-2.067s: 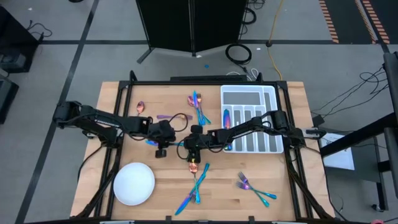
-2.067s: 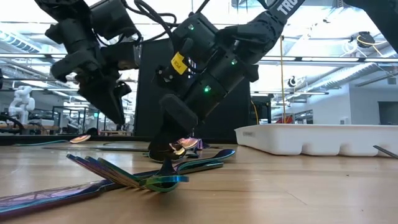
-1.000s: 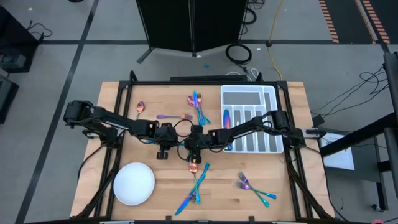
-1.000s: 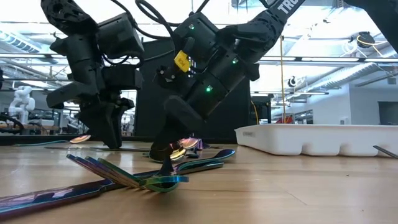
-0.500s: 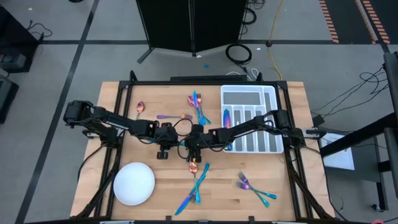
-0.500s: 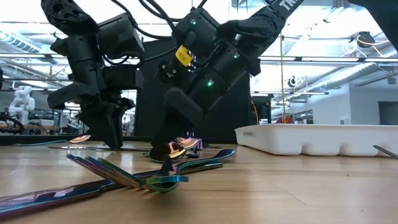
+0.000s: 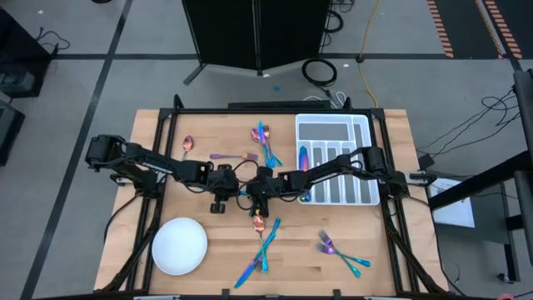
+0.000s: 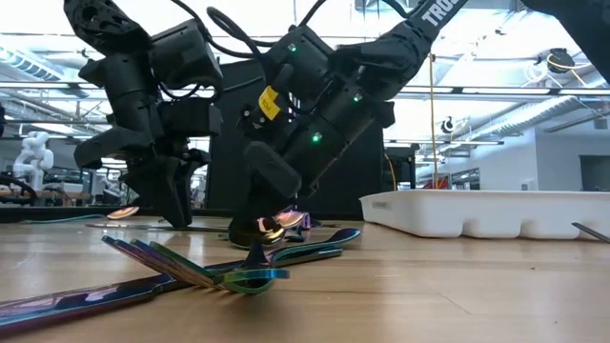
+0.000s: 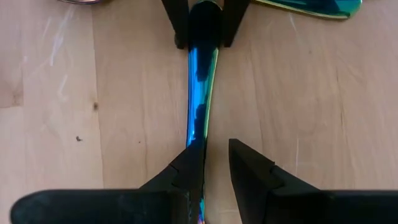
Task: Sort silverware
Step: Put the blue knife into the utensil organizer
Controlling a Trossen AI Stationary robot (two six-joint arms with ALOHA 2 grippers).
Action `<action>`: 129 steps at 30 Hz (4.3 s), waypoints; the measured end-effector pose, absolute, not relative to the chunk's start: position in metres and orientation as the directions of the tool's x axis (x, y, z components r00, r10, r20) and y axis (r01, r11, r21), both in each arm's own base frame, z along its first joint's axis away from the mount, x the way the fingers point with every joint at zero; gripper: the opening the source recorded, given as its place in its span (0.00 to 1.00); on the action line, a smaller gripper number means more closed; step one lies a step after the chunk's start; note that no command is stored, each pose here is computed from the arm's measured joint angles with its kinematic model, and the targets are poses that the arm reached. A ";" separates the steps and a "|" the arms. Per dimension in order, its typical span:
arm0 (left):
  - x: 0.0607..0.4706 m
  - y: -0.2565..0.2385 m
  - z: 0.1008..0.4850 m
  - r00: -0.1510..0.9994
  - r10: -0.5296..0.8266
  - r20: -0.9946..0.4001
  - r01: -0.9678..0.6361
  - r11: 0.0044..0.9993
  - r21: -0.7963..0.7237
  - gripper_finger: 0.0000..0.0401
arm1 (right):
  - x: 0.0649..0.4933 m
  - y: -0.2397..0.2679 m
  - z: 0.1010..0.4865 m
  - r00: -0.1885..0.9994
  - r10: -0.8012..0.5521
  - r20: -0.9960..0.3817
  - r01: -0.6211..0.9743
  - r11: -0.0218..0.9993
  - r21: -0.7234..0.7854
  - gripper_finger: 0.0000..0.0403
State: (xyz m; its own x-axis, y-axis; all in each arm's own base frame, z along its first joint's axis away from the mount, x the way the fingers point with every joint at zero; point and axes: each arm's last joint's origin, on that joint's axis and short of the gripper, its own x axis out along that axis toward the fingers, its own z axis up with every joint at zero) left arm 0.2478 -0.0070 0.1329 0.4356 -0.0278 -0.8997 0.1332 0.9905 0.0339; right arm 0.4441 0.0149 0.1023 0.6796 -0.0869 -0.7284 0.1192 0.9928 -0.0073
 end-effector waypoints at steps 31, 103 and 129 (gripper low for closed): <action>0.245 -0.003 0.145 0.468 0.097 -0.878 0.096 0.982 0.160 0.20 | 0.445 0.020 0.111 0.715 -0.091 -0.693 0.084 0.996 -0.044 0.20; 0.238 0.021 0.142 0.404 0.007 -0.915 -0.043 0.999 -0.011 0.20 | 0.424 -0.040 0.100 0.761 0.079 -0.644 -0.098 0.995 0.006 0.29; 0.241 0.032 0.154 0.516 -0.094 -0.852 -0.035 0.991 -0.131 0.20 | 0.423 -0.020 0.096 0.720 -0.070 -0.690 -0.039 0.989 -0.141 0.18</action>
